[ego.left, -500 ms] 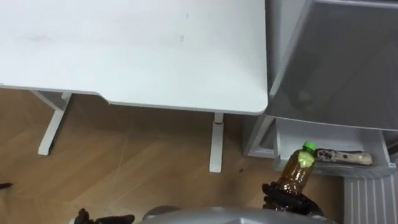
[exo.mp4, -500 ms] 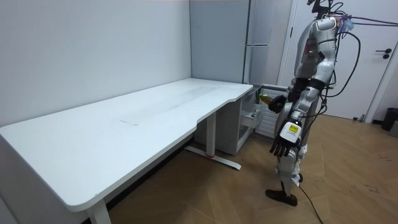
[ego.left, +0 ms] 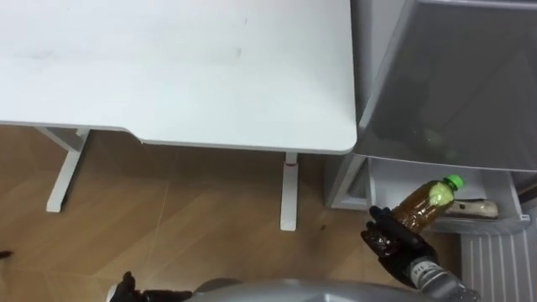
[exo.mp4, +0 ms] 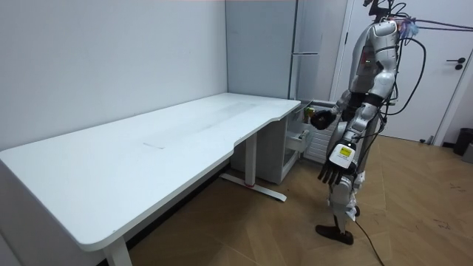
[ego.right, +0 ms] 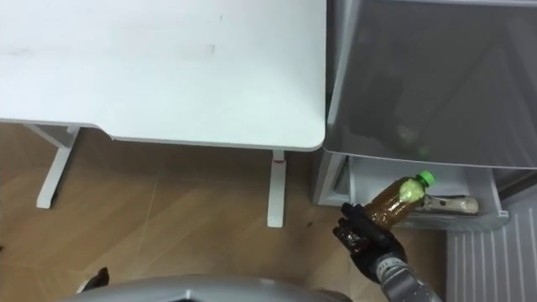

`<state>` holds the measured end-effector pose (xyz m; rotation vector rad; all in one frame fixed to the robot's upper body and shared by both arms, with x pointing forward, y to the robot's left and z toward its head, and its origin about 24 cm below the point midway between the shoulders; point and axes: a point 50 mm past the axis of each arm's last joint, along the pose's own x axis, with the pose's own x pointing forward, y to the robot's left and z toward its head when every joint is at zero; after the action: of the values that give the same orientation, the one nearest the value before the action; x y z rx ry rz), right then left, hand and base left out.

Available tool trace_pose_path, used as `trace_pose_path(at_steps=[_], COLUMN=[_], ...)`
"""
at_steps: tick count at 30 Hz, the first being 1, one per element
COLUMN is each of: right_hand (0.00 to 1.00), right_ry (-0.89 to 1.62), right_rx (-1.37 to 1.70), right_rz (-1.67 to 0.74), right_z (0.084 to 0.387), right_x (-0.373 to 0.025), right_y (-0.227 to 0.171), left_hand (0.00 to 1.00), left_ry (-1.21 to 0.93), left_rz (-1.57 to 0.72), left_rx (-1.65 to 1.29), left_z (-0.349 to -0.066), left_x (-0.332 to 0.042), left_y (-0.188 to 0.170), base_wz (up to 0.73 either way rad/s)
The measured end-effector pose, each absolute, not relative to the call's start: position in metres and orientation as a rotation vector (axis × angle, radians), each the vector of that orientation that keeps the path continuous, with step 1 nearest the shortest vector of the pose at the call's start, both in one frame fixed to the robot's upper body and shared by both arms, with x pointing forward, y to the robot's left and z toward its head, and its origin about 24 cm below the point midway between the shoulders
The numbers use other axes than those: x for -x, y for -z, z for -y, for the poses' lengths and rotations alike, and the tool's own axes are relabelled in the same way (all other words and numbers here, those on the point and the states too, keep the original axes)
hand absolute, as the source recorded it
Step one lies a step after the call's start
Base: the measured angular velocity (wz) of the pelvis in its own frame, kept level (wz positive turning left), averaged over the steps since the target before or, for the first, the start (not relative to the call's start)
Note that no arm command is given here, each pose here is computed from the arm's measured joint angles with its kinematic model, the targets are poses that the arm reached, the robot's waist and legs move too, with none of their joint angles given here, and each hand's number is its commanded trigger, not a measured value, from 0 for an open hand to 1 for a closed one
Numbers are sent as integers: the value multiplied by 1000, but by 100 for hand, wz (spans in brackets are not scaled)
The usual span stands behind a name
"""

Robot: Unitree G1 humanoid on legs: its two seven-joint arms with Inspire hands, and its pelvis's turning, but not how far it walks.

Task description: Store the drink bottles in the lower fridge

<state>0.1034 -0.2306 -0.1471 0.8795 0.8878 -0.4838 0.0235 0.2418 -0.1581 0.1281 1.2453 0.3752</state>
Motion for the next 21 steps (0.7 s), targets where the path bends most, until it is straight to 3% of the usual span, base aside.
trace_pose_path(at_steps=[9, 21], right_hand=[100, 100], right_ry=[558, 594], right_rx=[-1087, -1172], right_rz=[-741, -661], right_z=[230, 241], right_x=[-150, -203], right_y=[135, 115], left_hand=[0, 0], left_ry=[-259, -149], left_rz=[-1293, -1210], left_rx=[-160, -215], left_z=[-236, -233], left_x=[-27, -77], left_y=[162, 157], base_wz=[0, 8])
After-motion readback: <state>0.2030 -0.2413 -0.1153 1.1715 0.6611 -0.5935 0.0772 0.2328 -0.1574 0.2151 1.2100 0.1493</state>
